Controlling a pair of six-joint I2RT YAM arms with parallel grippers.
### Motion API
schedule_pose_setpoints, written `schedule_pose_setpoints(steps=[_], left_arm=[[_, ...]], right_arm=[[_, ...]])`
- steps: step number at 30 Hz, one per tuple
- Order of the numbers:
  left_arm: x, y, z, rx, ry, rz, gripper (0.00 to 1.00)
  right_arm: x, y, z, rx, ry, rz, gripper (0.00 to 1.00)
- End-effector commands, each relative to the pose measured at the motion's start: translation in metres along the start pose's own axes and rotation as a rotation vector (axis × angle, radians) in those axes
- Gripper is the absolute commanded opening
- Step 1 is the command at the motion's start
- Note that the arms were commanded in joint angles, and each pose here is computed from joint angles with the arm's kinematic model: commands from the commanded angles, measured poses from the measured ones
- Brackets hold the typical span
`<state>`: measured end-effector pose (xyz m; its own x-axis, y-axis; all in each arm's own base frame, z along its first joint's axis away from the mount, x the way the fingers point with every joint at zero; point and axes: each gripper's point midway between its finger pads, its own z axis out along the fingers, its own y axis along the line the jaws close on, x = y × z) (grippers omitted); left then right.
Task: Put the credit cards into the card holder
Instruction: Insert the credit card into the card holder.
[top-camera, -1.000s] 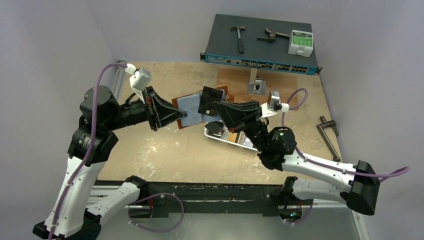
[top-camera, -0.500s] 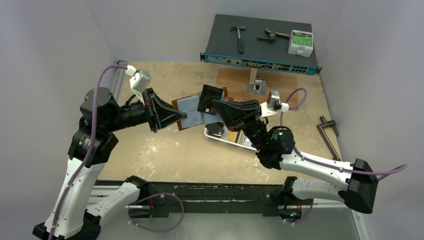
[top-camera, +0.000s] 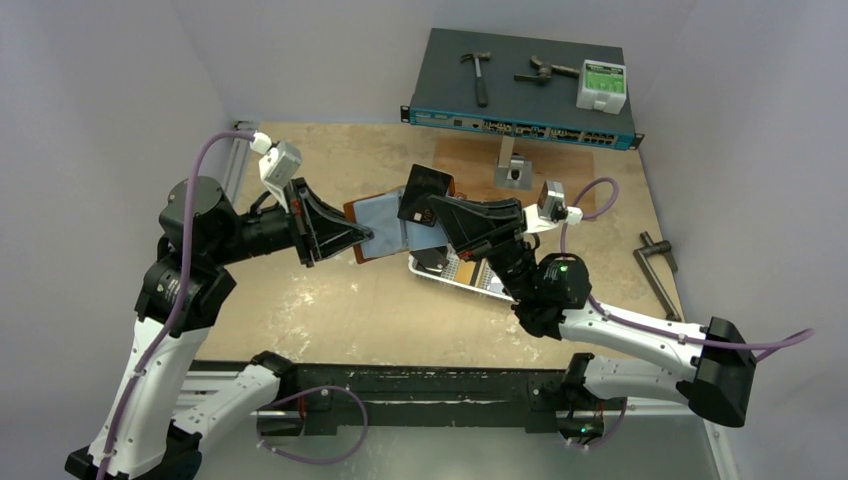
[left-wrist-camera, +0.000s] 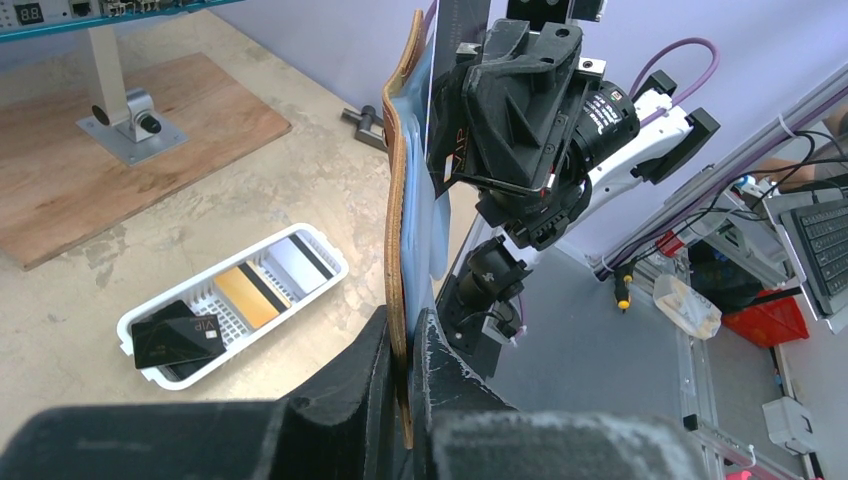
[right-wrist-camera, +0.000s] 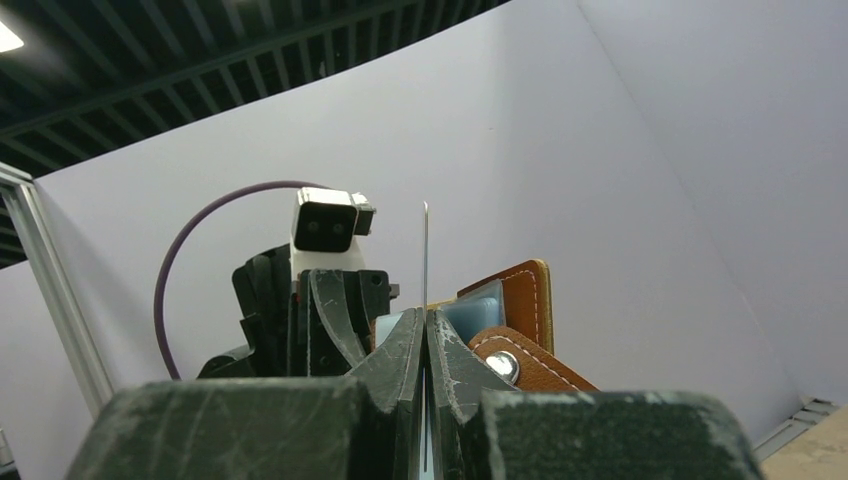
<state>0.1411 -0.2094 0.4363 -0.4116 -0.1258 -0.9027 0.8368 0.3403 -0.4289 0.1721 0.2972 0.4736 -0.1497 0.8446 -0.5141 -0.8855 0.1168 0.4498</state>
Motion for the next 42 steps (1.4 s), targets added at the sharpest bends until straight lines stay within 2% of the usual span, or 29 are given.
schedule_pose_setpoints(steps=[1, 17, 34, 42], left_arm=[[-0.006, -0.012, -0.003, 0.047, -0.026, 0.032, 0.00], [-0.009, -0.012, -0.004, 0.041, -0.037, 0.042, 0.00], [-0.014, -0.012, -0.003, 0.035, -0.049, 0.041, 0.00], [-0.016, -0.013, -0.002, 0.039, -0.053, 0.040, 0.00]], right_arm=[[-0.025, 0.010, 0.007, -0.021, -0.087, -0.021, 0.00], [0.016, -0.004, 0.000, -0.018, 0.004, 0.108, 0.00], [0.053, -0.017, -0.023, 0.067, 0.222, 0.081, 0.00], [0.057, -0.020, -0.029, 0.087, 0.246, 0.084, 0.00]])
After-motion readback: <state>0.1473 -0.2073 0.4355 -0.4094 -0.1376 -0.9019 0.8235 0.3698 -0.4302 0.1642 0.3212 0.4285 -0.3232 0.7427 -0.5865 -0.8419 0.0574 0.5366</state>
